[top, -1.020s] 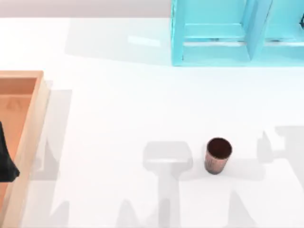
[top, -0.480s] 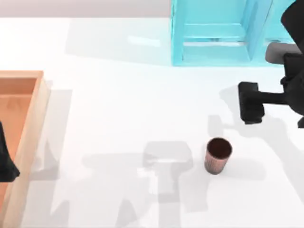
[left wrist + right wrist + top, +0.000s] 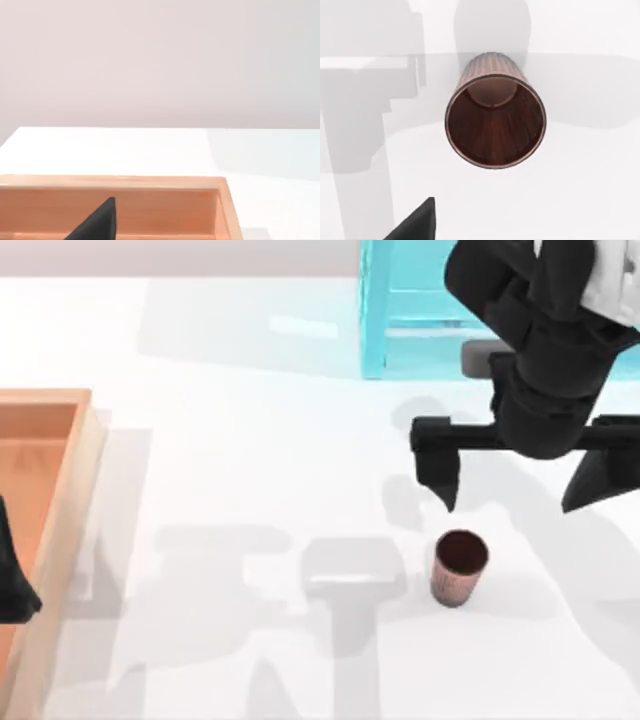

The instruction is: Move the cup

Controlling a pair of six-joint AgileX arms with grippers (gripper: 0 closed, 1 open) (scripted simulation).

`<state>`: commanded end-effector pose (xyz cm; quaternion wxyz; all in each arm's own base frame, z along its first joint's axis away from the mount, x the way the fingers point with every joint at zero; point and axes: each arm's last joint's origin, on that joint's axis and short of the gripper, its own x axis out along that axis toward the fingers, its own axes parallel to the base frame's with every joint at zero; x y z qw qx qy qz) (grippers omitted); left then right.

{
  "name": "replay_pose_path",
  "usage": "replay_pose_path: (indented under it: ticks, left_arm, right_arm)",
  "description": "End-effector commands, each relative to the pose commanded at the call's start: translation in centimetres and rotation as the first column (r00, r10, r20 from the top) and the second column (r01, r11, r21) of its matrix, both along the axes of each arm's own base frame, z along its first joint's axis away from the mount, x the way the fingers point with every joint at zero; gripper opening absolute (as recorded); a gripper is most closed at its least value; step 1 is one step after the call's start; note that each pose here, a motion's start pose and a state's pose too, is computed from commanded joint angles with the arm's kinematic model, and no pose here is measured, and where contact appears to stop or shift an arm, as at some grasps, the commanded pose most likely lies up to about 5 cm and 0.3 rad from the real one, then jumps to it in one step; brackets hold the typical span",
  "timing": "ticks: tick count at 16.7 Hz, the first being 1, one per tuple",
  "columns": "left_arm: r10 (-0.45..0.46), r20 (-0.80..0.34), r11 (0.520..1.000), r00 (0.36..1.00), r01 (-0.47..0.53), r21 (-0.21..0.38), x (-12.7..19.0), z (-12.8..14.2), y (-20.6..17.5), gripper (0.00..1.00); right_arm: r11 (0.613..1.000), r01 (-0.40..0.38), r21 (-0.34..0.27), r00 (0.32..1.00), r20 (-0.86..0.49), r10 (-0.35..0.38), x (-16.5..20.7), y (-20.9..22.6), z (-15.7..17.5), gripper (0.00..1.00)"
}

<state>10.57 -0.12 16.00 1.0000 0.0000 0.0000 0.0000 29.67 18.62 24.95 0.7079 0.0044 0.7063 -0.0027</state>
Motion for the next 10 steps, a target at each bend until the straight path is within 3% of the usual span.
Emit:
replay_pose_path:
  ticks: [6,10]
  left_arm:
    - [0.0,0.0,1.0,1.0,0.0,0.0,0.0,0.0,0.0,1.0]
    - [0.0,0.0,1.0,1.0,0.0,0.0,0.0,0.0,0.0,1.0]
  right_arm:
    - [1.0,0.003,-0.001,1.0,-0.002,-0.003,0.1,0.0,-0.1,1.0]
    - [1.0,0.0,-0.004,1.0,-0.005,0.0,0.3,0.1,-3.2,1.0]
